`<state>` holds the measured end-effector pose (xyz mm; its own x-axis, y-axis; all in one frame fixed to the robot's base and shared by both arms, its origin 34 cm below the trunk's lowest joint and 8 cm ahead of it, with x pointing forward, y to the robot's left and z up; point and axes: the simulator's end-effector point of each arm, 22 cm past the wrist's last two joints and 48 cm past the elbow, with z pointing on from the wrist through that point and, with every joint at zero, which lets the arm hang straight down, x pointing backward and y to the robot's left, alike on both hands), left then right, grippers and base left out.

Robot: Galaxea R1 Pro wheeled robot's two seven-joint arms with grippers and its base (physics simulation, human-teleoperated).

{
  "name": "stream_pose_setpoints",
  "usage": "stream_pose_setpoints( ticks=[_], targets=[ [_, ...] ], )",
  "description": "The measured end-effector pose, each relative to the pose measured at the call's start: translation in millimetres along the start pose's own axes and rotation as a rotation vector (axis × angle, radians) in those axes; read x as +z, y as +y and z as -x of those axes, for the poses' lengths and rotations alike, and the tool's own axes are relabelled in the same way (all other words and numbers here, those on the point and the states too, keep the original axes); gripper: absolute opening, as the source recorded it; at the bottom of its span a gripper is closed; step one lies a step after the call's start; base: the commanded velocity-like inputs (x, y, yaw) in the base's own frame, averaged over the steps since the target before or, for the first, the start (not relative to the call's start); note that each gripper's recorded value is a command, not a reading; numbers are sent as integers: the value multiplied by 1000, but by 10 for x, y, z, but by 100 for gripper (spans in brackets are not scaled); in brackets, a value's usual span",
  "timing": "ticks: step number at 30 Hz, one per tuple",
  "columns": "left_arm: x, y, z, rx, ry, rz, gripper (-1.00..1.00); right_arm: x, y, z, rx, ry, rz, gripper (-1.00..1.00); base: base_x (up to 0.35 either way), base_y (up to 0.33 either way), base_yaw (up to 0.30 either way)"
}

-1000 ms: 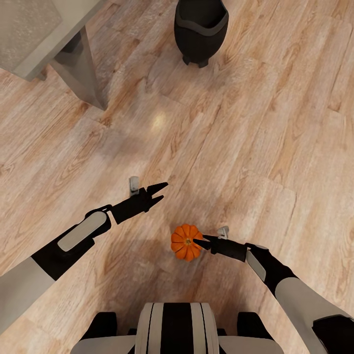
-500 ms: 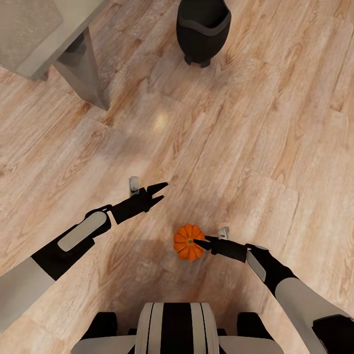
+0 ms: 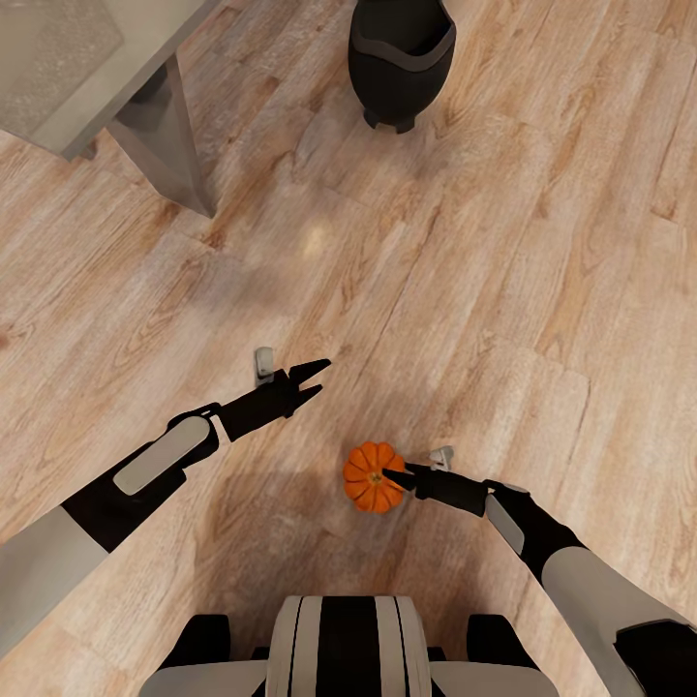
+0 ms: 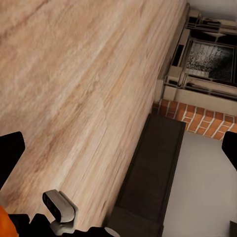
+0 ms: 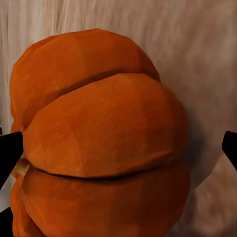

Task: Place each of the two pumpkins and all three candles from the living room inside a cabinet in the living room (use any cabinet), then make sure every cabinet is closed, and position the cauldron so it is next to a table in the living room.

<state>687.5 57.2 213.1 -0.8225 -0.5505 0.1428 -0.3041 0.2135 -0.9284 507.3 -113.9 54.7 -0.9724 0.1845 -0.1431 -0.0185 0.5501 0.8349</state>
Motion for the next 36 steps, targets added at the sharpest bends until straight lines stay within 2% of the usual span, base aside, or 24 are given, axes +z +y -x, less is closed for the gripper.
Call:
stream_pose_setpoints(
  ticks=[24,25,36],
  targets=[
    [2,-2,-1,0,0,0,100,2,1,-7,5,5,0,100,0,0,0],
    [2,-2,-1,0,0,0,100,2,1,-7,5,5,0,-100,0,0,0],
    [3,-2,-2,0,0,0,100,-3,-2,-12,2,7,-1,-100,0,0,0]
  ],
)
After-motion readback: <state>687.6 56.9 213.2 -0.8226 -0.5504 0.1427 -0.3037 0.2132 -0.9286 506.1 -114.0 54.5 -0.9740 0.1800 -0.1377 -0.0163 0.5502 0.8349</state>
